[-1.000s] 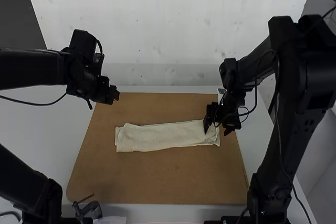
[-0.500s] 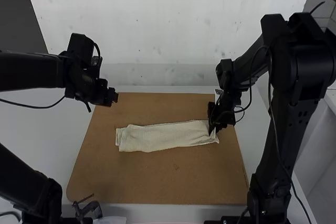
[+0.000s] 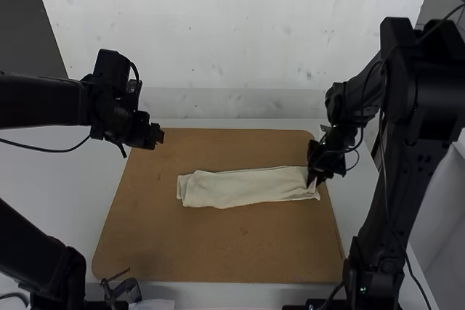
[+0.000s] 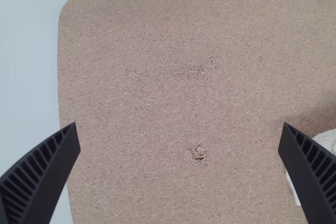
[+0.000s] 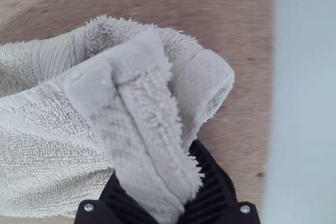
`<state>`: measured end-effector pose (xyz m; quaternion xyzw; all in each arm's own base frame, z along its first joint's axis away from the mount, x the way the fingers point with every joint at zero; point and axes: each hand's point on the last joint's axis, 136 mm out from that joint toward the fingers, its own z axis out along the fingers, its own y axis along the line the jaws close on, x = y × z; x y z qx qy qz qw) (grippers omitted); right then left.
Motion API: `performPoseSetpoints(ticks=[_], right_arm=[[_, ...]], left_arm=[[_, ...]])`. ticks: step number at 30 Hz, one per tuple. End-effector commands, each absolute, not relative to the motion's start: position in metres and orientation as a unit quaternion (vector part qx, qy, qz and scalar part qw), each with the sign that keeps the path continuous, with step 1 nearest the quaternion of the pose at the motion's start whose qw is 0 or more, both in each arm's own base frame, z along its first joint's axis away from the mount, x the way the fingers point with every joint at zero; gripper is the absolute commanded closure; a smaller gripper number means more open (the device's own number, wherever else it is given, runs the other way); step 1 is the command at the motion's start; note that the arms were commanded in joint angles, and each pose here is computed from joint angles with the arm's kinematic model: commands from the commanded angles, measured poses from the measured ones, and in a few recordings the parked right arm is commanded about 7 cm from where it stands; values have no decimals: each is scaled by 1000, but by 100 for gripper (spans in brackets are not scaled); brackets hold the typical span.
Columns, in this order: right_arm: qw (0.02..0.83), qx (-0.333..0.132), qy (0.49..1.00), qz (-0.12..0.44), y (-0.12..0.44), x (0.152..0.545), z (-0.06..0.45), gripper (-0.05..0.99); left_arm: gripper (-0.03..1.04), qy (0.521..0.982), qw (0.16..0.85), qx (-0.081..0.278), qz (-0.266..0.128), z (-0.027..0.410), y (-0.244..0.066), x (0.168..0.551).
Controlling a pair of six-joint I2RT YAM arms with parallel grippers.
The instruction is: Fold the towel.
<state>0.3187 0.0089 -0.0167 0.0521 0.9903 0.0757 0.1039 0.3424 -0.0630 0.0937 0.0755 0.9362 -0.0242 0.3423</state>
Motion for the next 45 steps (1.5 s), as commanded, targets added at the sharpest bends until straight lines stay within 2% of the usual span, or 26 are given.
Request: performPoseSetpoints(ticks=[1, 16, 23, 34, 39, 45], right_arm=[[129, 65, 989, 17, -42, 325, -4, 91], [157, 123, 980, -17, -139, 343, 20, 91], [150, 122, 981, -22, -139, 341, 28, 91], [184, 25, 983, -9, 3, 357, 61, 91], [182, -30, 983, -2, 81, 353, 59, 91], [164, -79, 983, 6, 150, 344, 48, 91]], left_arm=[[4, 932, 354, 75, -27, 99, -61, 347], [4, 926, 370, 73, -29, 104, -63, 352], [4, 918, 387, 75, -32, 111, -66, 358], [4, 914, 399, 71, -28, 117, -60, 362], [4, 909, 409, 70, -29, 125, -58, 362], [4, 910, 406, 72, -33, 122, -59, 362]])
